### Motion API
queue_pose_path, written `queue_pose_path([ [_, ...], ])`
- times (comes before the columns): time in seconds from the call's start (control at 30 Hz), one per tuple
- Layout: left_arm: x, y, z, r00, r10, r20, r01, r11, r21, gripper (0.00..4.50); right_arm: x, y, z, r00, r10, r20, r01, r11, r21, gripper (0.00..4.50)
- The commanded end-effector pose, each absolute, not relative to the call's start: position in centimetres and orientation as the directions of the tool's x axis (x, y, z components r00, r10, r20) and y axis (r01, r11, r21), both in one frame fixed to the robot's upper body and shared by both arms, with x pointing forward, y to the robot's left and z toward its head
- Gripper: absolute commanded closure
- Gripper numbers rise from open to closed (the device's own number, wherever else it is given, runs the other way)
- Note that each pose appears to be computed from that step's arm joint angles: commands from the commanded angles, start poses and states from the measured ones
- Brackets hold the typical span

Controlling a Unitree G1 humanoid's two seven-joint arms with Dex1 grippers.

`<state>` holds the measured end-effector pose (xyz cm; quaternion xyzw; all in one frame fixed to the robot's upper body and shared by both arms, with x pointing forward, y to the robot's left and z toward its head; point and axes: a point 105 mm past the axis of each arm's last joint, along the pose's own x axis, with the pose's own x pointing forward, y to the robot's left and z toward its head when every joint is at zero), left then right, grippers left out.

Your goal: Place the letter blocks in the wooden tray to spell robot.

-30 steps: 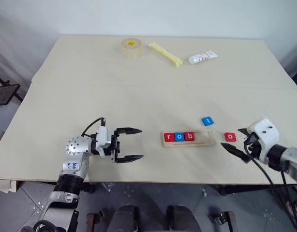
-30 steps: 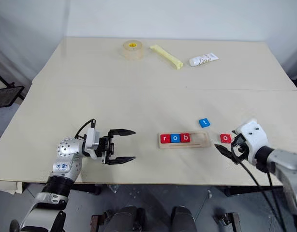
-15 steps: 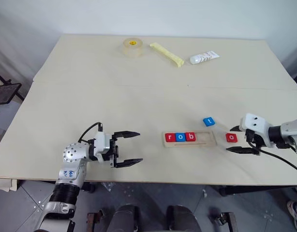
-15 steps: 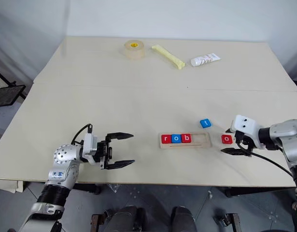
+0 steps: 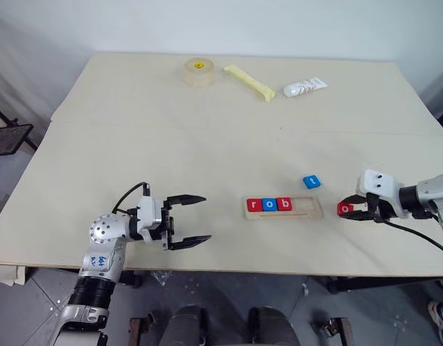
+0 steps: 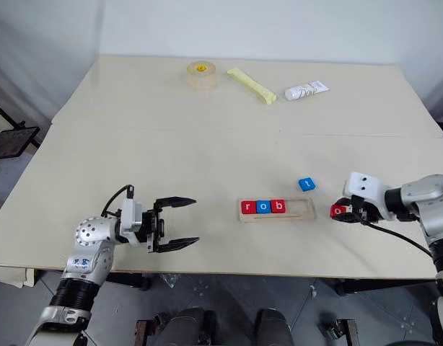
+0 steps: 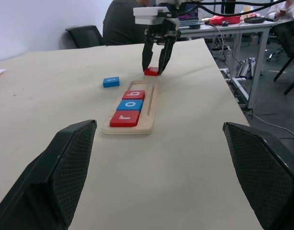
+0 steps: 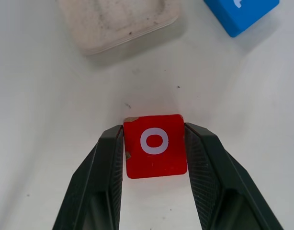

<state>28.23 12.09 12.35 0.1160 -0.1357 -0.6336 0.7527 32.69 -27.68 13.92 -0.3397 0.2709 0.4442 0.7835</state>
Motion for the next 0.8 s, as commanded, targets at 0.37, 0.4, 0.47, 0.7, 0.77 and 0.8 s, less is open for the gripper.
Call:
queue_pose_path([
  [0.37,28.6,11.3,12.7,0.132,-0.988,0.085,0.915,0.154,0.373,0.0,33.1,-20.8,16.4,0.397,0.589,-0.704,-0.918,0.273,-0.289,3.04],
  [0.4,28.5,11.3,12.6,0.135,-0.987,0.086,0.914,0.158,0.374,0.0,33.4,-20.5,16.2,0.394,0.591,-0.704,-0.919,0.267,-0.29,3.04],
  [0.47,28.3,11.4,12.6,0.142,-0.986,0.088,0.912,0.164,0.376,0.0,33.8,-20.2,16.1,0.391,0.595,-0.702,-0.92,0.261,-0.291,3.04],
  [0.7,27.7,11.8,12.4,0.17,-0.981,0.089,0.907,0.191,0.374,0.0,34.5,-19.7,15.4,0.363,0.589,-0.722,-0.932,0.218,-0.291,3.04],
  [0.77,27.6,11.8,12.4,0.176,-0.981,0.088,0.906,0.196,0.374,0.0,34.6,-19.6,15.4,0.36,0.59,-0.723,-0.933,0.212,-0.291,3.04],
  [0.8,27.6,11.8,12.4,0.177,-0.98,0.088,0.906,0.197,0.374,0.0,34.6,-19.5,15.4,0.357,0.591,-0.724,-0.934,0.209,-0.291,3.04],
])
